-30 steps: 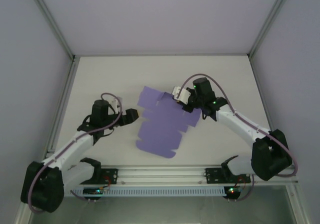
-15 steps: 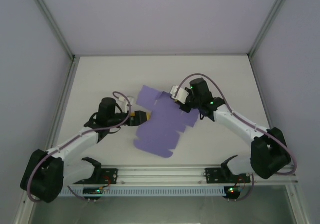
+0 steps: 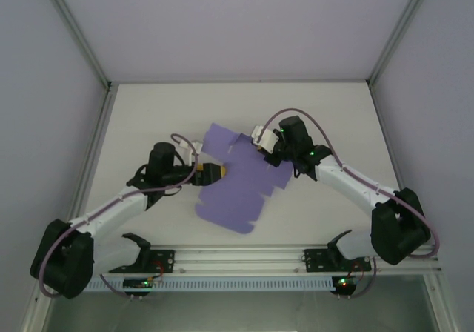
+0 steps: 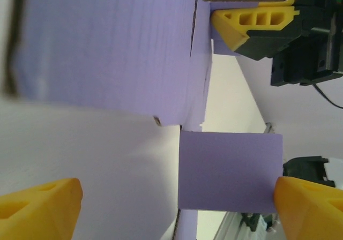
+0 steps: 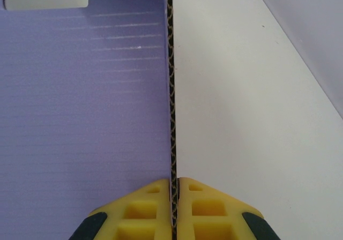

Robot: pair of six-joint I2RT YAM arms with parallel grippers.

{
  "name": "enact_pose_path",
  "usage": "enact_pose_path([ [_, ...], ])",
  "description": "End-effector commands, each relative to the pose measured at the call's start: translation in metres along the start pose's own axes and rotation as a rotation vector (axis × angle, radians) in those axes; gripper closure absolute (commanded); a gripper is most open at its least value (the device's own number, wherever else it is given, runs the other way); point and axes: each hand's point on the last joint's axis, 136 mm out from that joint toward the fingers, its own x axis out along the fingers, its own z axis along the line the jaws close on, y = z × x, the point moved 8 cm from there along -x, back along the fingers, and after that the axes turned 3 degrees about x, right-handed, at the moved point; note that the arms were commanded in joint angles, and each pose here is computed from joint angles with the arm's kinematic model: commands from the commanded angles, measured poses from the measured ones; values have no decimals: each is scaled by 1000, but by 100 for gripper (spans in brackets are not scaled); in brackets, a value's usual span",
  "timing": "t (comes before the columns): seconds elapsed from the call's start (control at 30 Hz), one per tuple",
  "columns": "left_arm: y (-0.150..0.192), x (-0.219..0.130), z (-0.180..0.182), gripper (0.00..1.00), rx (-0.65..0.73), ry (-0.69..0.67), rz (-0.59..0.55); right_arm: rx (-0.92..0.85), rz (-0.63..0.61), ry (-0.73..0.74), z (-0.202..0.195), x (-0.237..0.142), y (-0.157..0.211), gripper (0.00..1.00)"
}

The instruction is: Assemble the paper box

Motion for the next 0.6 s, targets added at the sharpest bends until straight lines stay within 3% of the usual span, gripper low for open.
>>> enact_pose_path([
  [0.0,-9,-14,-6,6,39,-108,-37,20,-25,-3,-2,-3,-9,100],
  [0.13,-6,-33,13,5,-45,-260,-56,27,-18,-12,-3,-3,-7,100],
  [0.3,2,-46,43,5,-166,-328,-77,36,-8,-11,-5,-4,-3,100],
  [0.57,-4,-35,46,6,-131,-236,-76,41,-11,-19,-6,-4,-2,100],
])
